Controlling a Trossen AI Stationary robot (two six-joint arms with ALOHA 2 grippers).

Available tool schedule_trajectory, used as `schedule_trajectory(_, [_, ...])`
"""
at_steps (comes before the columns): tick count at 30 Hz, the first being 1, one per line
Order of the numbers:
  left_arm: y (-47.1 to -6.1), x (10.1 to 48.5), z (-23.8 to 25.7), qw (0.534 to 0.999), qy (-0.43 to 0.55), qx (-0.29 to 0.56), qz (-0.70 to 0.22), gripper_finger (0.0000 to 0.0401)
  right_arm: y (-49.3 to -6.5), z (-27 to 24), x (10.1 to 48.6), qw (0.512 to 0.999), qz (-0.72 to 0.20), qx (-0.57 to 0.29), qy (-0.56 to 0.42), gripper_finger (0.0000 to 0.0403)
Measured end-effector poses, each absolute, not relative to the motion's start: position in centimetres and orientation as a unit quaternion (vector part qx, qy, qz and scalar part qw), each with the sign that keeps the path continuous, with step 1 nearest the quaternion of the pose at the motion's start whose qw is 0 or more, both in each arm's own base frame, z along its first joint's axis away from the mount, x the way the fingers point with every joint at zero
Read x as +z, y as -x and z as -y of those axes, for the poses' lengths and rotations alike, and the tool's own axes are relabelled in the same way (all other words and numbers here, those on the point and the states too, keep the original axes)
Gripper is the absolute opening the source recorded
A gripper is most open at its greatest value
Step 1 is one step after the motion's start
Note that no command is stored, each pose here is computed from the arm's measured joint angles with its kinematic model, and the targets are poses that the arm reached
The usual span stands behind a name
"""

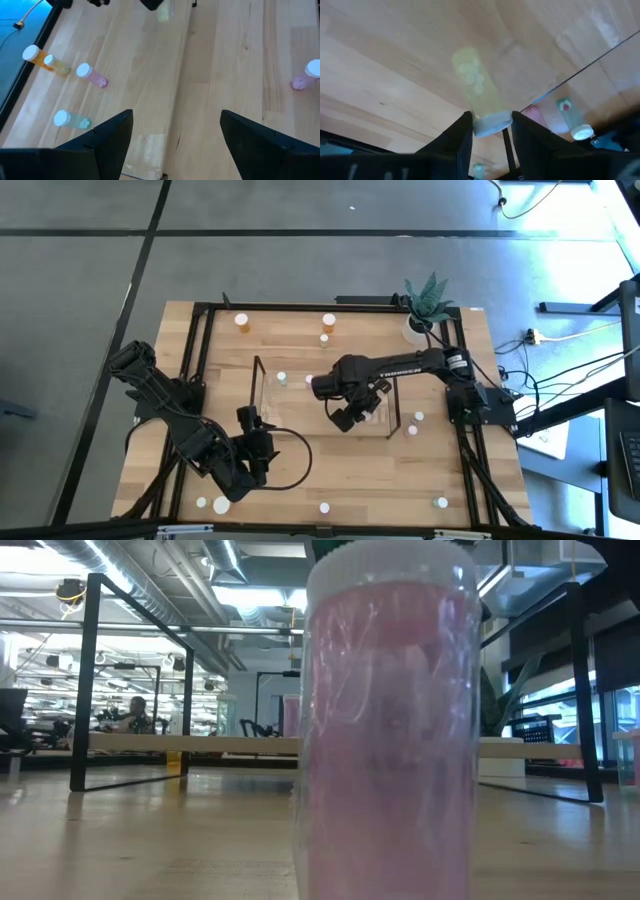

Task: Pick and place medicine bottles onto shelf by color
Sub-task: Put the bottom right yellow pill bottle on the shelf

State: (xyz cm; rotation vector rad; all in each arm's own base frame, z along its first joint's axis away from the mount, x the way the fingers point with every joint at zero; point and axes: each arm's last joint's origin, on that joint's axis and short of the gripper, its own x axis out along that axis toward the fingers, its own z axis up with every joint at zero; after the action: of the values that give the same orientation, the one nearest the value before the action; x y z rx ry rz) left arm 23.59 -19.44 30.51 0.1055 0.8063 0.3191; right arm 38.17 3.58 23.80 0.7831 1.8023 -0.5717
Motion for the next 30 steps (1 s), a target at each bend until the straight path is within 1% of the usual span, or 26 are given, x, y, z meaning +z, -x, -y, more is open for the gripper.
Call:
schedule_trajectory(6, [-23.6, 30.5, 19.4, 0.906, -0.051, 0.155, -0.391, 0.0293, -38.3, -3.5, 23.8, 0.529, -0.746, -0.246, -0.322, 0.0128])
schedule_trajectory(10, [-23.6, 30.5, 19.4, 0.906, -0.051, 0.155, -0.391, 0.0293, -38.6, -3.6, 23.0, 0.518, -0.752, -0.242, -0.327, 0.0128])
schedule_trajectory(16, [-23.6, 30.5, 19.4, 0.906, -0.051, 0.155, -0.391, 0.0293, -38.5, -3.6, 23.0, 0.514, -0.753, -0.244, -0.330, 0.0128])
schedule_trajectory(23, [-23.6, 30.5, 19.4, 0.906, -0.051, 0.155, -0.391, 0.0293, -38.3, -3.8, 23.0, 0.501, -0.761, -0.239, -0.335, 0.0128])
schedule_trajectory(30, [-23.6, 30.5, 19.4, 0.906, -0.051, 0.155, -0.391, 0.0293, -37.8, -3.9, 21.9, 0.467, -0.775, -0.246, -0.347, 0.0128])
